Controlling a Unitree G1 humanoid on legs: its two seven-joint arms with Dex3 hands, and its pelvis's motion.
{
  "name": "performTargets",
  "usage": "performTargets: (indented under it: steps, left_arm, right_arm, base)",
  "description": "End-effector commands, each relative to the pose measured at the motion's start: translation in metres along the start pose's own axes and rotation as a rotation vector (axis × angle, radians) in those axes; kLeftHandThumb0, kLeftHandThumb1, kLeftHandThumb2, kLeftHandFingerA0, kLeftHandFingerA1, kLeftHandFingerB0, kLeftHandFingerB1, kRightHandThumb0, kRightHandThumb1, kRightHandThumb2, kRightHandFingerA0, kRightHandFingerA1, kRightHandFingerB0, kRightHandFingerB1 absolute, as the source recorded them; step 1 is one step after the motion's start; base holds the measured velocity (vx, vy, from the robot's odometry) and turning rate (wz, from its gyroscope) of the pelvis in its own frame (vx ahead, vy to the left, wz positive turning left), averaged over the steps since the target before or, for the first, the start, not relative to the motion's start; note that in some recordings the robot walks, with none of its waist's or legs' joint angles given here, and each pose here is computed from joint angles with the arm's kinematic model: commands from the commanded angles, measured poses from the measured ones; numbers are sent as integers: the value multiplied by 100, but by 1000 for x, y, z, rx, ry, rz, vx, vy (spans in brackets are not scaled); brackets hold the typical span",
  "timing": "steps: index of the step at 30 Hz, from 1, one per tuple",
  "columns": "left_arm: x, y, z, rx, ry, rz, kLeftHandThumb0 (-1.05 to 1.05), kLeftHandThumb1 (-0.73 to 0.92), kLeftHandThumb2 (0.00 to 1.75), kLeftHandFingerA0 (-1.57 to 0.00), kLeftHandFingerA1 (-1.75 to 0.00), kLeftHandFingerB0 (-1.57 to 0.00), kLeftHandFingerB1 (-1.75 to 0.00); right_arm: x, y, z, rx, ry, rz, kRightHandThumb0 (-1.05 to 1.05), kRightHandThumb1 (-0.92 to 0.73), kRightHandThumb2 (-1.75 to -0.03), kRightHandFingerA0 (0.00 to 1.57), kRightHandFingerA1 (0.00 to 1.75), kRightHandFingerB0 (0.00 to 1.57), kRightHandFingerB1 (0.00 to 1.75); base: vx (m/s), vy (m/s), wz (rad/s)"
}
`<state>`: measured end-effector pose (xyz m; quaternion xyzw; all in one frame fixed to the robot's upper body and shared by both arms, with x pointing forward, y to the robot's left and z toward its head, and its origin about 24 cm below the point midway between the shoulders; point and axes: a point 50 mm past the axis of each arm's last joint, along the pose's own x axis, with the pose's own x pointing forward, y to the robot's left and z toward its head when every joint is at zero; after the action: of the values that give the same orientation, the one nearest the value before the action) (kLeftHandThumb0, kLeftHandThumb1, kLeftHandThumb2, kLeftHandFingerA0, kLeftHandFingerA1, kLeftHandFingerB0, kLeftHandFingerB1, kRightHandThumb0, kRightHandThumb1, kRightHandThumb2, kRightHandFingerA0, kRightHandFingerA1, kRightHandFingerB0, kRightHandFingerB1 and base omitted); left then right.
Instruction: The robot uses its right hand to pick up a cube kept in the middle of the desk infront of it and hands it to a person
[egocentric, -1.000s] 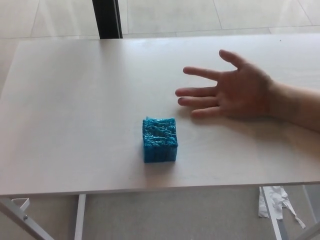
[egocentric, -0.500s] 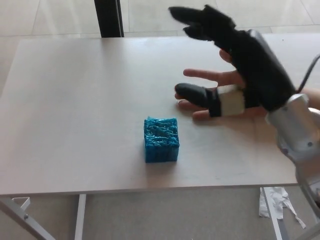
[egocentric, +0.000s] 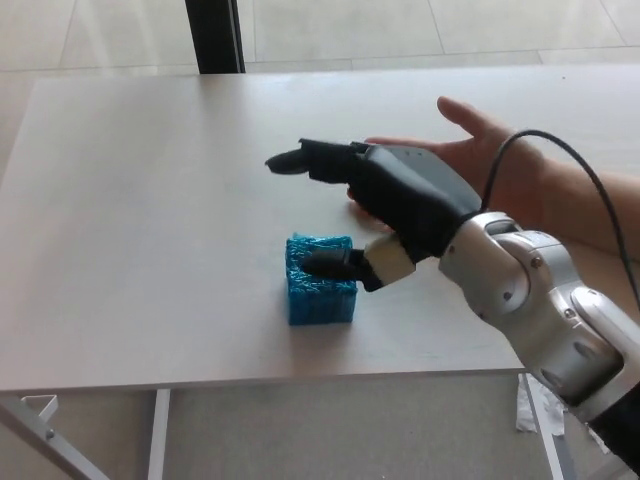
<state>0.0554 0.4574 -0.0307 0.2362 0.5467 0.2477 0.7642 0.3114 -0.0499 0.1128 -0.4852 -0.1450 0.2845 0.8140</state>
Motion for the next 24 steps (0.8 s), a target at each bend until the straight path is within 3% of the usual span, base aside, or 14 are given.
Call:
performTargets:
  steps: [1,6,7,8,10,17,18,19,22,23,24]
  left_arm:
    - [-1,6,2,6,-1,12,-67,75,62,-53,-59,-53,-48]
    - [0,6,5,15,-8,5,-68,76,63,-48,-55,-50,-46]
    - [0,6,6,-12,-7,4,-68,74,62,-55,-62,-54,-50]
    - [0,6,5,-37,-5,0,-68,74,62,-52,-60,-51,-48]
    - [0,6,5,-40,-3,0,-69,75,62,-52,-55,-50,-44]
    - [0,6,6,-39,4,1,-71,78,63,-53,-51,-49,-40]
    - [0,6,6,-38,5,-2,-71,79,64,-49,-51,-46,-40]
    - [0,6,6,-46,0,-8,-72,78,64,-48,-52,-45,-41]
    - [0,4,7,-46,-3,-11,-72,79,64,-48,-51,-46,-40]
    - [0,5,7,-45,-8,-16,-72,79,64,-48,-51,-45,-40]
    - [0,4,7,-53,-7,-20,-71,79,64,-46,-49,-44,-40]
  right_arm:
    - [8,14,-11,-333,75,96,-82,-68,-61,20,63,30,43]
    - [11,20,-9,-373,87,89,-82,-68,-61,15,66,30,45]
    - [11,22,-8,-361,82,89,-83,-68,-61,12,70,29,48]
    - [12,23,-7,-352,83,96,-83,-51,-93,12,64,22,55]
    - [13,26,-4,-331,92,125,-86,-53,-96,4,55,15,54]
    - [13,32,-5,-347,162,223,-93,-55,-98,4,53,10,53]
    - [13,32,-7,-340,182,235,-90,-53,-97,1,51,8,51]
    - [13,33,-9,-330,204,241,-42,-27,-95,7,58,0,52]
    - [12,34,-11,-338,224,234,-41,-28,-95,7,57,0,52]
    - [12,38,-15,-337,247,224,-82,-66,-61,20,69,8,42]
    - [13,40,-17,-325,258,218,-81,-51,-91,23,66,4,47]
  base:
    - [0,0,0]
    - [0,0,0]
    - [0,0,0]
    - [0,0,0]
    - [0,0,0]
    - [0,0,0]
    - [0,0,0]
    - [0,0,0]
    - [0,0,0]
    - [0,0,0]
    - [0,0,0]
